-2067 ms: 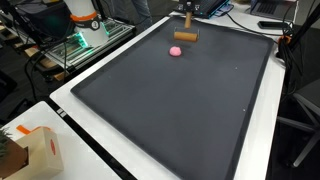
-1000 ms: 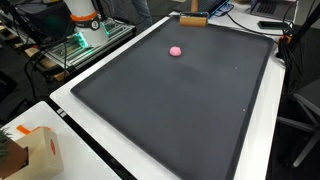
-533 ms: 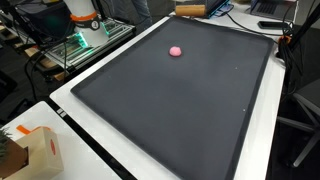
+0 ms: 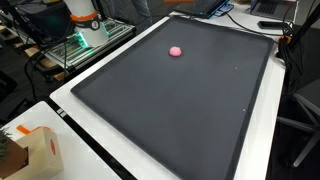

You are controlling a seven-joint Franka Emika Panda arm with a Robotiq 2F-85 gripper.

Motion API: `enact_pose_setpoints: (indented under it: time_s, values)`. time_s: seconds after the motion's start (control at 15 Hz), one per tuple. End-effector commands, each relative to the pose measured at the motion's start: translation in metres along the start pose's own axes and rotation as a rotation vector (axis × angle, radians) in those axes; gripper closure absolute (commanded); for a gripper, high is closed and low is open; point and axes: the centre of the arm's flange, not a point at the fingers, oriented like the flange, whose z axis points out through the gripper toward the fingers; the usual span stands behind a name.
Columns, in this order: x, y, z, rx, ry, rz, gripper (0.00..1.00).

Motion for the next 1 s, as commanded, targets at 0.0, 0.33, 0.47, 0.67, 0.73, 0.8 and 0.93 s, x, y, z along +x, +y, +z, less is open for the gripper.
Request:
enact_pose_setpoints:
  time_s: [0.0, 0.33, 0.47, 0.67, 0.73, 0.8, 0.93]
  values:
    - [-0.003, 0.001, -0.005, 0.000, 0.006, -0.006, 0.51]
    - [-0.007, 0.001, -0.009, -0.001, 0.010, -0.013, 0.51]
    - [-0.007, 0.000, -0.008, -0.001, 0.008, -0.014, 0.51]
    - [-0.007, 0.000, -0.008, -0.001, 0.008, -0.014, 0.51]
    - [-0.007, 0.000, -0.008, -0.001, 0.008, -0.014, 0.76]
    - [-0.004, 0.003, 0.007, 0.021, -0.008, -0.030, 0.76]
    - [-0.002, 0.008, 0.025, 0.064, -0.005, -0.066, 0.76]
